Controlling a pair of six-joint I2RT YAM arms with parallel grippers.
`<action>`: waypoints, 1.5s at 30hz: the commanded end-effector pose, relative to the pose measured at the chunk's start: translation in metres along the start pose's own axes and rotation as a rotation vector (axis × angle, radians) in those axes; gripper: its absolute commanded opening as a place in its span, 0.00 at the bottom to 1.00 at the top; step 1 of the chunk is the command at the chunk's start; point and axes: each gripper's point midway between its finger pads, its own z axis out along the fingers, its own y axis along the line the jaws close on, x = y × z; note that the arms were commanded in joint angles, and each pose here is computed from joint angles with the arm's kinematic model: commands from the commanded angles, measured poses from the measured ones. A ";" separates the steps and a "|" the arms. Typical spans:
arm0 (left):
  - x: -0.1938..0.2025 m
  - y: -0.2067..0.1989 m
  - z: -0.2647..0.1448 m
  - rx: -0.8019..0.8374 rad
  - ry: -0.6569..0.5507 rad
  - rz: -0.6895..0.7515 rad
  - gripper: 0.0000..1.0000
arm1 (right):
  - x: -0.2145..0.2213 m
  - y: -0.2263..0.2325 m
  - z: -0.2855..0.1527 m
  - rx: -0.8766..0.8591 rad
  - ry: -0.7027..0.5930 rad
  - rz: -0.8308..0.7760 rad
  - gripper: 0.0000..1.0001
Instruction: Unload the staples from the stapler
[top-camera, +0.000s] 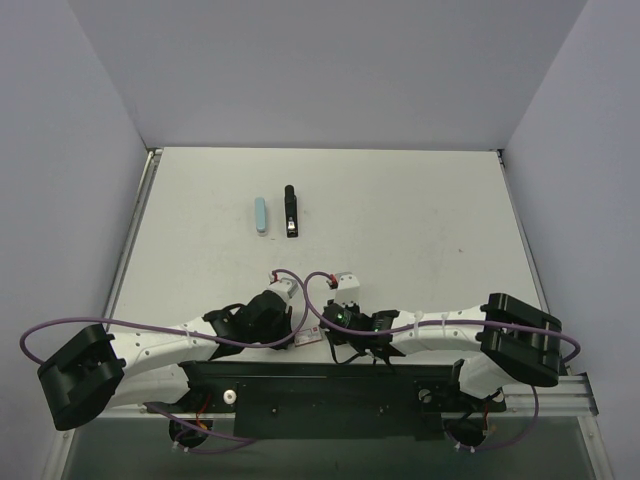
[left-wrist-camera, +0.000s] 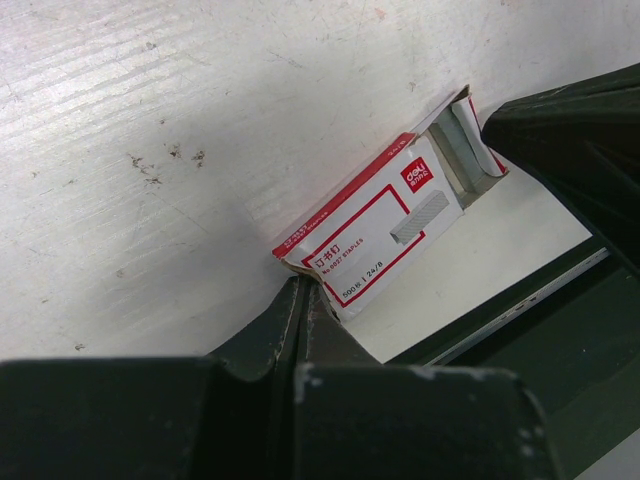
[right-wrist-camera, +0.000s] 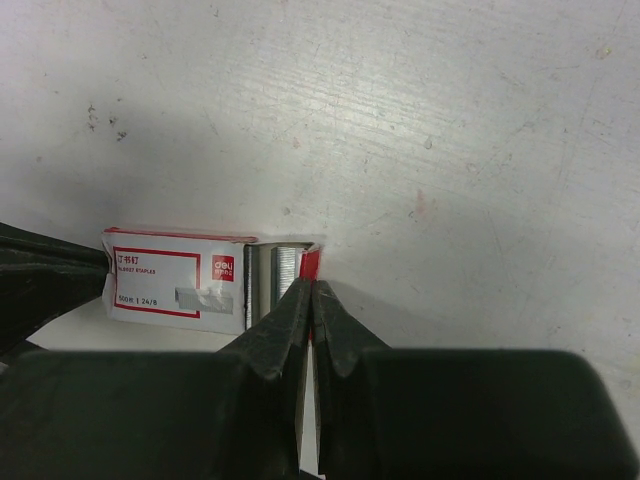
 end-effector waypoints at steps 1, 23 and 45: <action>0.003 0.001 -0.002 -0.012 0.015 0.007 0.00 | -0.003 0.001 0.003 0.008 -0.006 0.007 0.00; 0.001 -0.004 0.001 -0.002 0.017 0.020 0.00 | 0.010 0.019 0.008 -0.077 0.050 0.046 0.00; 0.002 -0.005 0.002 -0.002 0.022 0.023 0.00 | 0.002 0.009 0.000 -0.053 0.019 0.058 0.00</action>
